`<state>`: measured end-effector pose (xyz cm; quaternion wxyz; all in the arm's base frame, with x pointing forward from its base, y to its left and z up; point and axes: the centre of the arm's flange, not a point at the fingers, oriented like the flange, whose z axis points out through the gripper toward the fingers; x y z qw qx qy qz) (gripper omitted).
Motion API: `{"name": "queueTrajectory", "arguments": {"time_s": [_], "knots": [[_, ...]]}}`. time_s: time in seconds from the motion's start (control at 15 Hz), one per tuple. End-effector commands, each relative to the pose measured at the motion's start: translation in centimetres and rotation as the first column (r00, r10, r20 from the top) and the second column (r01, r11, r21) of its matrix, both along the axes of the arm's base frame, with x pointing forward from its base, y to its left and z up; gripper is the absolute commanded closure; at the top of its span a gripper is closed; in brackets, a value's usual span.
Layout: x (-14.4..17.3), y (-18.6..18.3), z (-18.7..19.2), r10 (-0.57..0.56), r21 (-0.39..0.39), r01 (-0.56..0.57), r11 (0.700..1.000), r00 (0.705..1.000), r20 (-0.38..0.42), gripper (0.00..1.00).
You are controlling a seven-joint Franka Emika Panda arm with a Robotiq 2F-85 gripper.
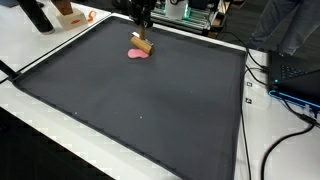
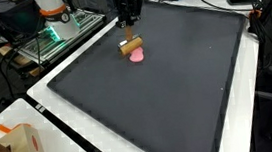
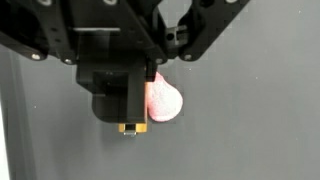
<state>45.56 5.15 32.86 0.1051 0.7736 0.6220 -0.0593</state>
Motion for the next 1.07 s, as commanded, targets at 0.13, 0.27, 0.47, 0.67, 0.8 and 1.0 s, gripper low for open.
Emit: {"name": "queueTrajectory", "arguments": {"time_s": [0.13, 0.27, 0.47, 0.67, 0.8, 1.0], "knots": [[0.7, -0.7, -1.7, 0.033, -0.004, -0.033, 0.999, 0.999, 0.018, 0.76], [1.1, -0.7, -2.2, 0.038, -0.006, -0.038, 0.999, 0.999, 0.020, 0.76], [1.6, -0.8, -3.2, 0.037, -0.002, -0.037, 0.999, 0.999, -0.003, 0.76], [2.2, -0.9, -3.9, 0.033, 0.003, -0.033, 0.999, 0.999, -0.009, 0.76], [2.5, -1.0, -4.2, 0.035, 0.009, -0.035, 0.999, 0.999, 0.001, 0.76], [2.7, -1.4, -4.6, 0.036, 0.014, -0.036, 0.999, 0.999, 0.010, 0.76]]}}
